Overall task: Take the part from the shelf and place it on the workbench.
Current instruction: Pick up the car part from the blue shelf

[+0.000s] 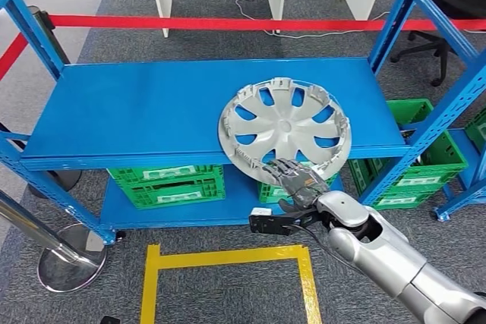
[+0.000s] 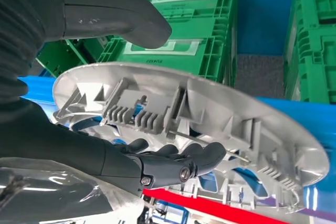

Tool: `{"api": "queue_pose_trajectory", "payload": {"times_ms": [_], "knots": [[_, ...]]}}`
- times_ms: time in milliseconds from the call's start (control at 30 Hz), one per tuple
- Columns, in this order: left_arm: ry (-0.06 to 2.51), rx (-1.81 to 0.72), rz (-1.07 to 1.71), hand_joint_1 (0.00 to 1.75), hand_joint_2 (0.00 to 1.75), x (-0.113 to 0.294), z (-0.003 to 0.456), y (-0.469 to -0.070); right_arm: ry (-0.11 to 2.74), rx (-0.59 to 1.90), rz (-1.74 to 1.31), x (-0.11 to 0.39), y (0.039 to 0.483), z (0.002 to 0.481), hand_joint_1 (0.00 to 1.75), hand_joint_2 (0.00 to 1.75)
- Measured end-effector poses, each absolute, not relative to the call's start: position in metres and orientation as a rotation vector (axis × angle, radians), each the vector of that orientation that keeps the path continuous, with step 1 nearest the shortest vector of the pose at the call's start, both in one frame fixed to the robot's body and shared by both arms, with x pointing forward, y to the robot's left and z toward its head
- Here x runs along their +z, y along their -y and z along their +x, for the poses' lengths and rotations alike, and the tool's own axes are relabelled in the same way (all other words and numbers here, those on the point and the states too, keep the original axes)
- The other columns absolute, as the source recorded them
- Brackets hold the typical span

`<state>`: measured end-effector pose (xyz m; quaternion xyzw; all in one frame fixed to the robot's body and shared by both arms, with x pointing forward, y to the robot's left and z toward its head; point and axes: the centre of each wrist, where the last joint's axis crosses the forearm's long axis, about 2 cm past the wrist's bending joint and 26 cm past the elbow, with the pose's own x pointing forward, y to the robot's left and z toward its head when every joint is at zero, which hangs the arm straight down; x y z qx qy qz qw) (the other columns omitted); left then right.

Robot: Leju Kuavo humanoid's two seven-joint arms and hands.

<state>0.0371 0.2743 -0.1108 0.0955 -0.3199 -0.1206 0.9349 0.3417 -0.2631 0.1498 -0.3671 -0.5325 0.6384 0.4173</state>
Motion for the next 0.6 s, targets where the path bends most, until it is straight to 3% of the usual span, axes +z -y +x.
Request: {"api": "queue_pose_trajectory", "payload": {"times_ms": [600], "knots": [[0.651, -0.235, 0.185, 0.00, 0.00, -0.111, 0.036, -0.273, 1.336, 1.580, -0.982, 0.143, 0.247, 0.344, 0.00, 1.75]]}}
